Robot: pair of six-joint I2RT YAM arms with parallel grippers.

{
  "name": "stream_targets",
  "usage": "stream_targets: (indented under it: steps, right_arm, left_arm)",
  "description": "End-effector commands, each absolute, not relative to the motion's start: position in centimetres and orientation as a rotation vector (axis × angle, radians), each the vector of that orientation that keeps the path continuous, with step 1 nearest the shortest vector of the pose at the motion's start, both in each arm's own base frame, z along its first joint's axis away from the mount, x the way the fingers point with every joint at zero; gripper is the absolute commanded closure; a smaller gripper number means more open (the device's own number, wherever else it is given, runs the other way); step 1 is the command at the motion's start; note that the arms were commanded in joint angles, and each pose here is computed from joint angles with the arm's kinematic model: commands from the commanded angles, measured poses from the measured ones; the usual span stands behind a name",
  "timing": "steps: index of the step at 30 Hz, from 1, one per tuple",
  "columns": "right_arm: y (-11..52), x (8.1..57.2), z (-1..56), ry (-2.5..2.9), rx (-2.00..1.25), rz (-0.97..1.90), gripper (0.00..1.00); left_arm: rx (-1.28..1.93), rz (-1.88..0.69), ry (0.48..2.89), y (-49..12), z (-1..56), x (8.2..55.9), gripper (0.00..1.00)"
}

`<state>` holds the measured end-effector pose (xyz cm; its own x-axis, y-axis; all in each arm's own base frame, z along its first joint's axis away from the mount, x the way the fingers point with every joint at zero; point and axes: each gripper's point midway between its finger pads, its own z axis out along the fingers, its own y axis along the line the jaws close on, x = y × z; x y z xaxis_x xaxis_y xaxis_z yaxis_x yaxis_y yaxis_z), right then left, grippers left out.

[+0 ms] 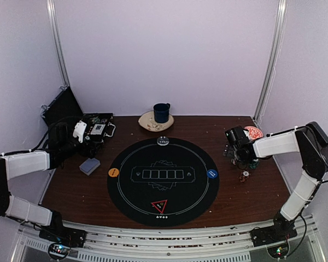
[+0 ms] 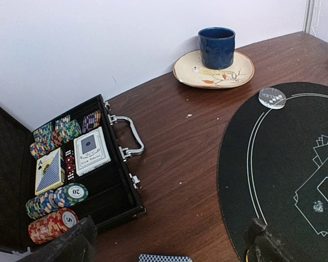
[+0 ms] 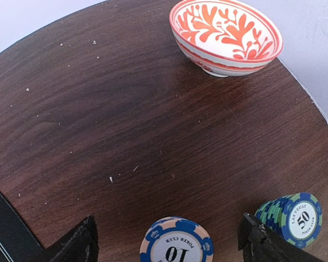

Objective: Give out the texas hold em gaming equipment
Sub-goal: Pick up the pile of poker chips from the pile of poker chips.

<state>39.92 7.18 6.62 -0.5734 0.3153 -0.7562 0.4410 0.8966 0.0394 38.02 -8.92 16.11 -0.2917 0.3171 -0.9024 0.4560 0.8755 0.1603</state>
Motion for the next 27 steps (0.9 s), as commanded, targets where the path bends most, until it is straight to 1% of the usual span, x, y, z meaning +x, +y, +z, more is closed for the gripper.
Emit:
stream_targets:
  steps: [1,2,4,6,14,18,22,25,27]
  right_arm:
    - [6.81,39.7,6.45,2.222,0.557,-0.189,0.13]
    - [6.79,39.64,6.45,2.223,0.556,-0.19,0.14]
    - [6.74,39.53,6.42,2.227,0.553,-0.191,0.19]
    - [6.58,39.44,6.55,2.222,0.556,-0.199,0.22]
    - [6.38,39.22,6.48,2.22,0.56,-0.208,0.24]
    - [6.5,39.27,6.31,2.225,0.557,-0.207,0.27]
    - [6.31,39.22,6.9,2.205,0.564,-0.205,0.32]
    - [6.26,39.19,7.04,2.202,0.56,-0.209,0.38]
    - [6.29,39.23,7.09,2.201,0.561,-0.208,0.39]
  left_arm:
    - [0.566,-0.154,1.853,-8.95,17.4,38.86,0.02]
    - [0.566,-0.153,1.854,-8.95,17.37,38.89,0.02]
    - [0.567,-0.154,1.856,-8.96,17.31,38.9,0.02]
    - [0.565,-0.154,1.856,-8.93,17.34,38.9,0.02]
    - [0.563,-0.154,1.856,-8.92,17.35,38.92,0.02]
    - [0.564,-0.156,1.854,-8.94,17.4,38.9,0.02]
    - [0.565,-0.158,1.855,-8.98,17.32,38.92,0.02]
    - [0.567,-0.16,1.857,-9.04,17.25,38.94,0.02]
    - [0.567,-0.161,1.858,-9.04,17.2,38.96,0.02]
